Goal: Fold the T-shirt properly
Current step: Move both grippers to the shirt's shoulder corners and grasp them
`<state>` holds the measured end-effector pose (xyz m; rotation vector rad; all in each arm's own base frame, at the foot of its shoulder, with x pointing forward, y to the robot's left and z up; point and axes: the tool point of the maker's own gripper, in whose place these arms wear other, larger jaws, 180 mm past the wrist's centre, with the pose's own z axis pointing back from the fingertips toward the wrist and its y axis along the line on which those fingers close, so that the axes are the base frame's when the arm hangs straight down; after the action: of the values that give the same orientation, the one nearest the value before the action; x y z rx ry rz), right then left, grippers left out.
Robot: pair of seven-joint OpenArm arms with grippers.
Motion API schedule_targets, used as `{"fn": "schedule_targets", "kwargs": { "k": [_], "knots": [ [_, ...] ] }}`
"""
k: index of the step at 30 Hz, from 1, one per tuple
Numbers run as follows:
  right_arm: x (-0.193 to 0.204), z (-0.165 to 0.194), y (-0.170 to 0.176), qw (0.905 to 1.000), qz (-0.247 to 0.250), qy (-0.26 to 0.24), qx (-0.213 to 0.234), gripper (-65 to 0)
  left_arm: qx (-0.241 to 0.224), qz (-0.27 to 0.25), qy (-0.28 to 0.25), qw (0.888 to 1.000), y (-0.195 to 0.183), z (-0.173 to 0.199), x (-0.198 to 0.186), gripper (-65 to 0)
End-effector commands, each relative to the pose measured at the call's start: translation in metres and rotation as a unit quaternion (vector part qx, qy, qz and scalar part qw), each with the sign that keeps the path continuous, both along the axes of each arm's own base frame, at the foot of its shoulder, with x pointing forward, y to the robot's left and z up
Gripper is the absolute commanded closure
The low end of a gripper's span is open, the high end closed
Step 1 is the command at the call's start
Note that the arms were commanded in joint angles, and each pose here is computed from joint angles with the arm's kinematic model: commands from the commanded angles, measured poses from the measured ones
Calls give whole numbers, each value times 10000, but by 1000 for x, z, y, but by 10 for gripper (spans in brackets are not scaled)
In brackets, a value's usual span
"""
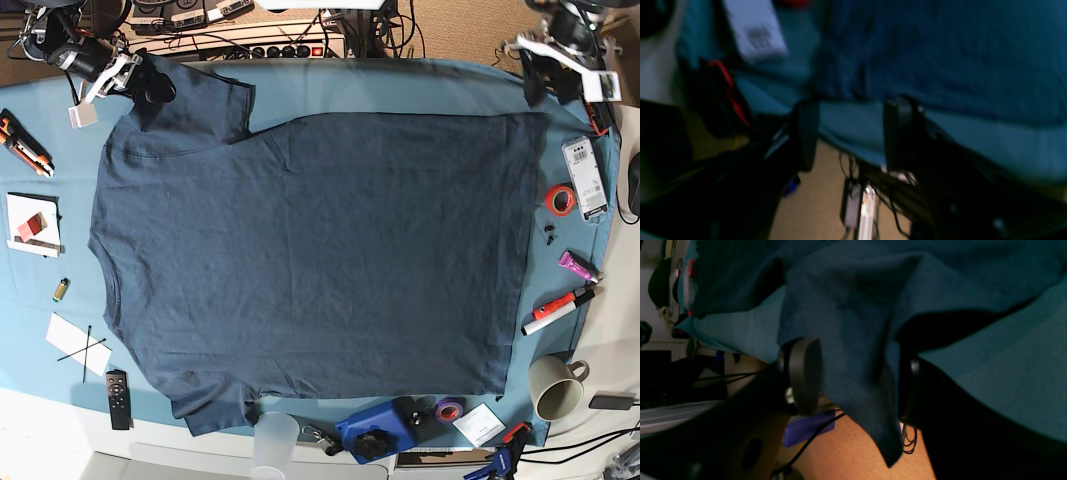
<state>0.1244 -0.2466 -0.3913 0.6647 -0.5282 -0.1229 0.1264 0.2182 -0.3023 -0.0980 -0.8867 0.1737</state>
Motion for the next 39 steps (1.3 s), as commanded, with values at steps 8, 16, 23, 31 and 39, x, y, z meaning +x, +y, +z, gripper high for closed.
{"fn": "schedule_targets", "kwargs": {
  "k": [8, 16, 23, 31, 39],
  "knots": [
    [-28, -19, -7, 9964, 263, 711, -388, -326, 181, -232, -125, 9995, 27, -13, 27, -305],
    [-30, -20, -7, 9961, 282, 739, -387, -326, -651, -284, 244, 9972, 35, -54, 29, -305],
    [-33, -23, -9, 9948, 331, 832, -490, -326, -920, -335, 58, 9952, 32, -55, 46, -305],
    [-34, -23, -9, 9946, 341, 846, -491, -326, -1220, -135, 327, 9919, 41, -86, 44, -305],
    [-34, -23, -9, 9947, 341, 843, -490, -326, -1948, -278, 537, 9790, 24, -99, 42, -305]
  ]
}}
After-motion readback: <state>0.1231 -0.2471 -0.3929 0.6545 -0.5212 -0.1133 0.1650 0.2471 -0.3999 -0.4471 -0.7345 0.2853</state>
